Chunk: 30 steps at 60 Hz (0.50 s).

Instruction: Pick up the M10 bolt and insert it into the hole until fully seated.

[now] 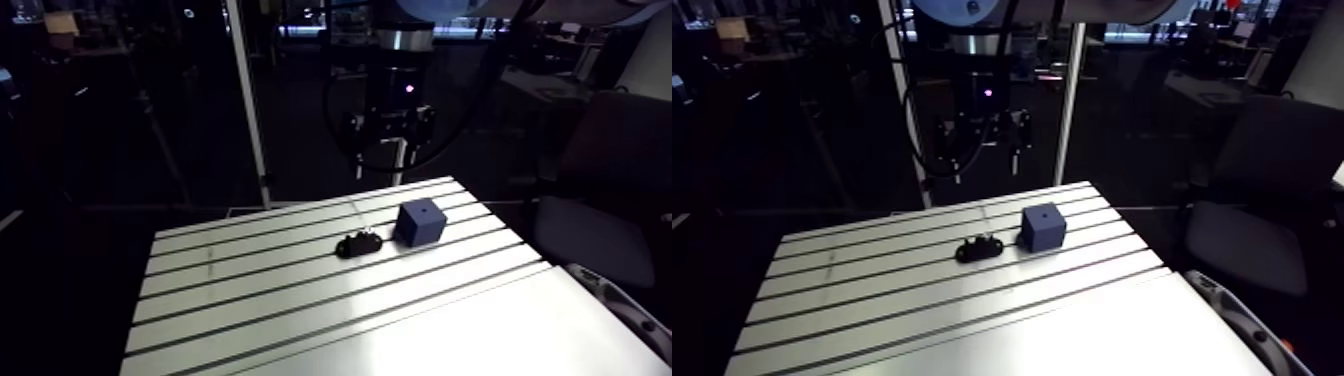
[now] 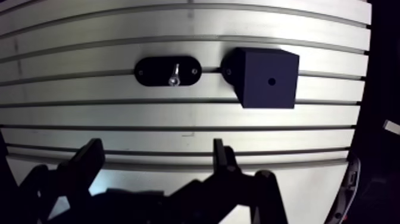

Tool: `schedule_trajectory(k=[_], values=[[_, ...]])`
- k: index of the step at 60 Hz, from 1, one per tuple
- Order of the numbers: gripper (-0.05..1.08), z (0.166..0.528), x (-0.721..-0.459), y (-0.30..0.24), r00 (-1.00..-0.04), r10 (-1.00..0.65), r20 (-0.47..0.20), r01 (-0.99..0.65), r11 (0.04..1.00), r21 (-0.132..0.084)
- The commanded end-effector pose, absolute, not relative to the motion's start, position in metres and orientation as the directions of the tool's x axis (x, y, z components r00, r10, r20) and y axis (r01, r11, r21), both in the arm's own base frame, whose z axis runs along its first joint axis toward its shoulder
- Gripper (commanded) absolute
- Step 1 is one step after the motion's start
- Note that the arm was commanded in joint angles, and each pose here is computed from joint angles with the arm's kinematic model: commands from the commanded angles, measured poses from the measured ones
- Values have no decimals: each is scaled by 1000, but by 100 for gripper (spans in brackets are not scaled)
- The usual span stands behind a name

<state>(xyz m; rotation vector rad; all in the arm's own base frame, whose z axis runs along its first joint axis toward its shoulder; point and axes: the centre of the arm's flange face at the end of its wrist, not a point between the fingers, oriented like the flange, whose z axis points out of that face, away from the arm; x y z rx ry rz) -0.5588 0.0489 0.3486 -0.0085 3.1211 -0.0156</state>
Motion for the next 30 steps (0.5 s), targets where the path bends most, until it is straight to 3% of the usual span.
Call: schedule_trajectory(k=[1,30], values=[[1,321,-568,53,-999,6,-51,7,1000,-19],[1,281,-570,53,-998,8,-61,9,1000,-21]])
